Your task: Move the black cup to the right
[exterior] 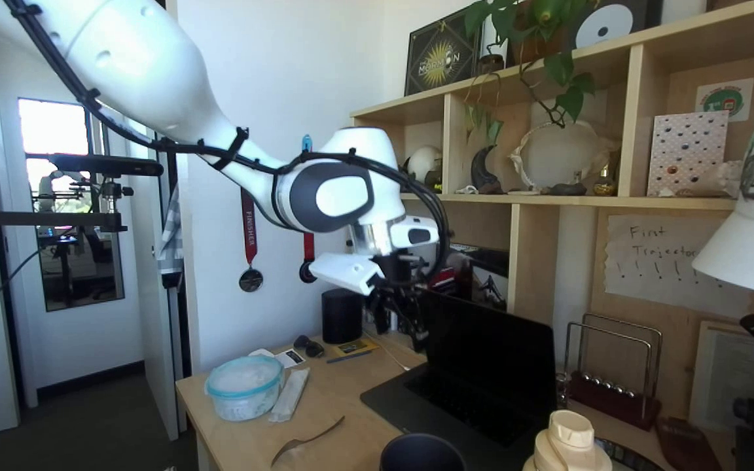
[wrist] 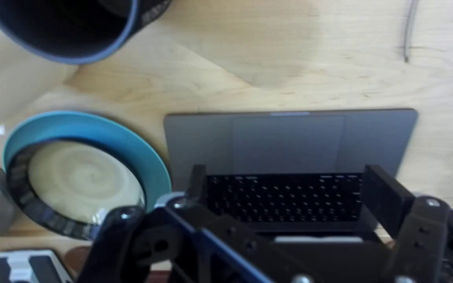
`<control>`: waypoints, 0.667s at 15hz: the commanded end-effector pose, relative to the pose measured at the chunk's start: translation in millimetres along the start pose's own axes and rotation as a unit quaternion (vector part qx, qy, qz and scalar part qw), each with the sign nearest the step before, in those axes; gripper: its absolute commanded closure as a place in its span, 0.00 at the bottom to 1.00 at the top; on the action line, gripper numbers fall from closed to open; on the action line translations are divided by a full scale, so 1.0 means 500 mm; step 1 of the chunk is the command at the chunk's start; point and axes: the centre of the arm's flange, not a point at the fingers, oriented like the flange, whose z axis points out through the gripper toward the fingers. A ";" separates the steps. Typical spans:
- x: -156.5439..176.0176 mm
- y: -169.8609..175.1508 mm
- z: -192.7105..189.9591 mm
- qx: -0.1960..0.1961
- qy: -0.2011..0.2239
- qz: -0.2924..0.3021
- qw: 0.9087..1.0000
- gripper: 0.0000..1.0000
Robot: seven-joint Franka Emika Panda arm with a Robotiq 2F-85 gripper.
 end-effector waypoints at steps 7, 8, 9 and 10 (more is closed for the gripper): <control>0.139 -0.284 -0.263 -0.026 0.049 -0.185 0.981 0.00; 0.142 -0.297 -0.275 -0.032 0.055 -0.193 0.979 0.00; 0.142 -0.309 -0.283 -0.036 0.064 -0.204 0.976 0.00; 0.142 -0.318 -0.290 -0.042 0.066 -0.213 0.974 0.00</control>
